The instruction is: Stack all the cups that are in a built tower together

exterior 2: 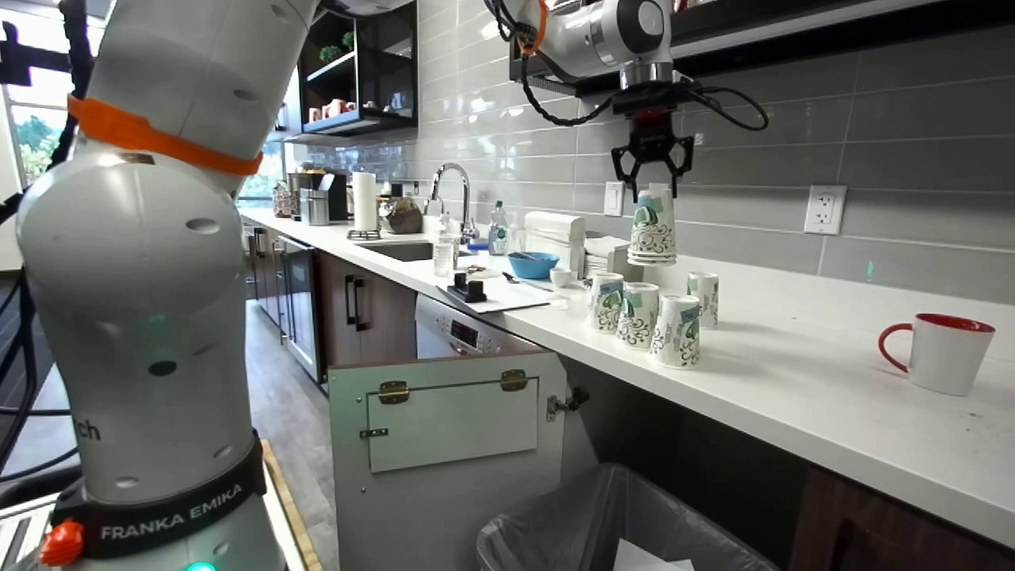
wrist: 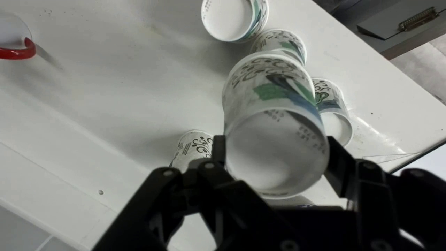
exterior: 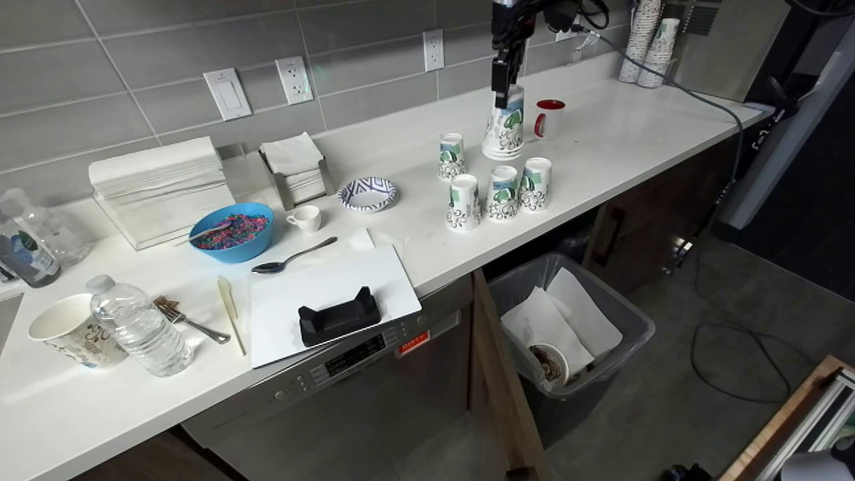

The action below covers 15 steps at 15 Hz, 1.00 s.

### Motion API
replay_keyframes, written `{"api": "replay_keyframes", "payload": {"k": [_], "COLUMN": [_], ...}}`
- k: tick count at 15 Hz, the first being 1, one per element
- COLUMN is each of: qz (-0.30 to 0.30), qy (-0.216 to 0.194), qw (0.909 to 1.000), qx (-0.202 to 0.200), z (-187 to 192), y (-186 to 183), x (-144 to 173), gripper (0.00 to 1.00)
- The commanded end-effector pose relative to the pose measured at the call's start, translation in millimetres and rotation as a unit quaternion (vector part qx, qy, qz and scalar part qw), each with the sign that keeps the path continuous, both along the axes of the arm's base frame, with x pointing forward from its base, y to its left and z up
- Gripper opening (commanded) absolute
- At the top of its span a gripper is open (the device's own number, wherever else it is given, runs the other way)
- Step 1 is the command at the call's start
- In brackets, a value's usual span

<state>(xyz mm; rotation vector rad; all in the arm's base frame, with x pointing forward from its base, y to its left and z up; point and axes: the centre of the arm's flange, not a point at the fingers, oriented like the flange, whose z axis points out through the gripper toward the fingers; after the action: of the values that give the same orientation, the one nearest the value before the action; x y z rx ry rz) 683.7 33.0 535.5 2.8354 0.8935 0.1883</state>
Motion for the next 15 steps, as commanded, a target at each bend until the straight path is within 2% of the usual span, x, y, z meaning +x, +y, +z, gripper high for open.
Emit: {"api": "replay_keyframes", "payload": {"k": [1,10,11,12,14,15], "qz": [-0.009,-0.002,-0.002,-0.002,-0.003,-0.002], "qy": [0.014,0.034,0.037,0.039,0.041,0.042], "qw": [0.9999,0.9994,0.9993,0.9992,0.9991,0.9991], "qx": [0.003,0.008,0.007,0.007,0.008,0.009], "z": [-14.7,-39.1,-42.3,-44.6,-47.3,-49.0], "y": [-3.3,5.5,6.1,6.1,6.1,6.0], "x": [-12.4,-15.3,-15.2,-15.1,-14.5,-13.6], "gripper": [0.43,0.43,0.81,0.93,1.0,1.0]}}
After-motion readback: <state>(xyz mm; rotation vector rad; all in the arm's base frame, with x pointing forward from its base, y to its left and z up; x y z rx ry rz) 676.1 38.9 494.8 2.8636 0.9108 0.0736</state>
